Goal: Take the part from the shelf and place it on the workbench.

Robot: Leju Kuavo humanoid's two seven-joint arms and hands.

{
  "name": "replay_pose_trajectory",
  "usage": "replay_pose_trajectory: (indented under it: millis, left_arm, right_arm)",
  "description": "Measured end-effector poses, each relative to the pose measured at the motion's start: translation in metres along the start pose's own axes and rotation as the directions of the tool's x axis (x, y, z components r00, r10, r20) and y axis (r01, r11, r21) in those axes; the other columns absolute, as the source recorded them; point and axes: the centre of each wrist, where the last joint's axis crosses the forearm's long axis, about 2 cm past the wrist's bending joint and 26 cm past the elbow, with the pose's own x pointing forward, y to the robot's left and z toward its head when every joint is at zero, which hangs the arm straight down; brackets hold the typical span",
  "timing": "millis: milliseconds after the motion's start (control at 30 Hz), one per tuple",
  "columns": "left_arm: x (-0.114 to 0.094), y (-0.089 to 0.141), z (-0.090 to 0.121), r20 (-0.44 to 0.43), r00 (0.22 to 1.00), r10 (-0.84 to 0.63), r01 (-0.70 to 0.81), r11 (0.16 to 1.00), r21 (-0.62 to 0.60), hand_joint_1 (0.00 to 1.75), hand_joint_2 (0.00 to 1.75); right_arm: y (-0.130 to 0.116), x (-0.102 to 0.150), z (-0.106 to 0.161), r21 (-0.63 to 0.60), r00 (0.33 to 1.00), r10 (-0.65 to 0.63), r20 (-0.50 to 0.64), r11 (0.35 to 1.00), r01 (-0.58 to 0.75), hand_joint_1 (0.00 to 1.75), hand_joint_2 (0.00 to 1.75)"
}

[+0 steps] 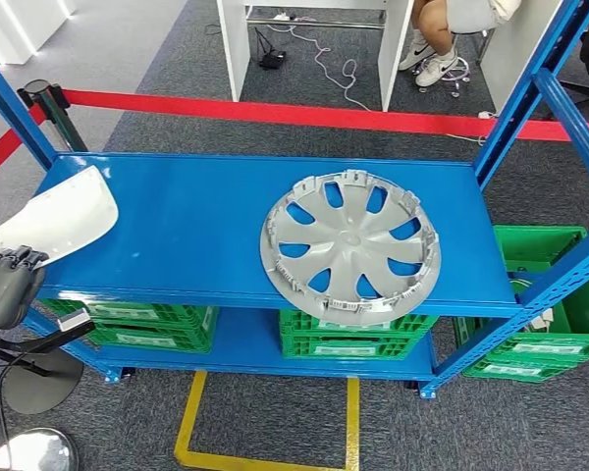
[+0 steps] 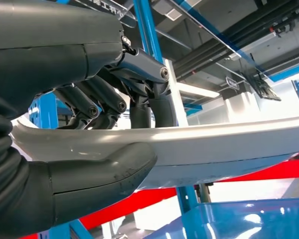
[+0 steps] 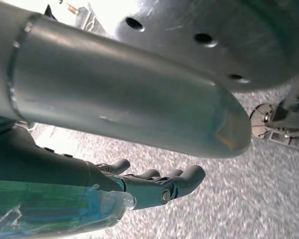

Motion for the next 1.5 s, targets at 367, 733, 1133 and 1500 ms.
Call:
replay_pose_trajectory:
  millis: [367,733,1133,1500]
  left_arm:
    - [0.001,-0.003,0.004,-0.001,1.0,0.006,-0.006,1.0,-0.014,1.75,1.75]
    - [0.004,-0.004,0.008,-0.007,1.0,0.019,-0.02,0.999,-0.03,1.75,1.75]
    - [-0.003,-0.005,0.017,-0.024,1.0,0.019,-0.02,0.999,-0.046,1.75,1.75]
    - [-0.027,-0.003,0.043,-0.056,0.998,0.0,-0.005,0.997,-0.076,1.75,1.75]
  right_arm:
    - [0.0,0.002,0.0,-0.001,1.0,-0.004,0.004,1.0,0.004,0.0,0.0]
    - [0.001,-0.001,0.0,-0.001,1.0,-0.008,0.006,1.0,0.008,0.0,0.0]
    - [0.0,0.003,0.0,-0.013,1.0,0.006,0.029,1.0,-0.006,0.0,0.0]
    - [0.0,0.003,0.0,-0.014,0.999,0.016,0.052,1.0,-0.016,0.0,0.0]
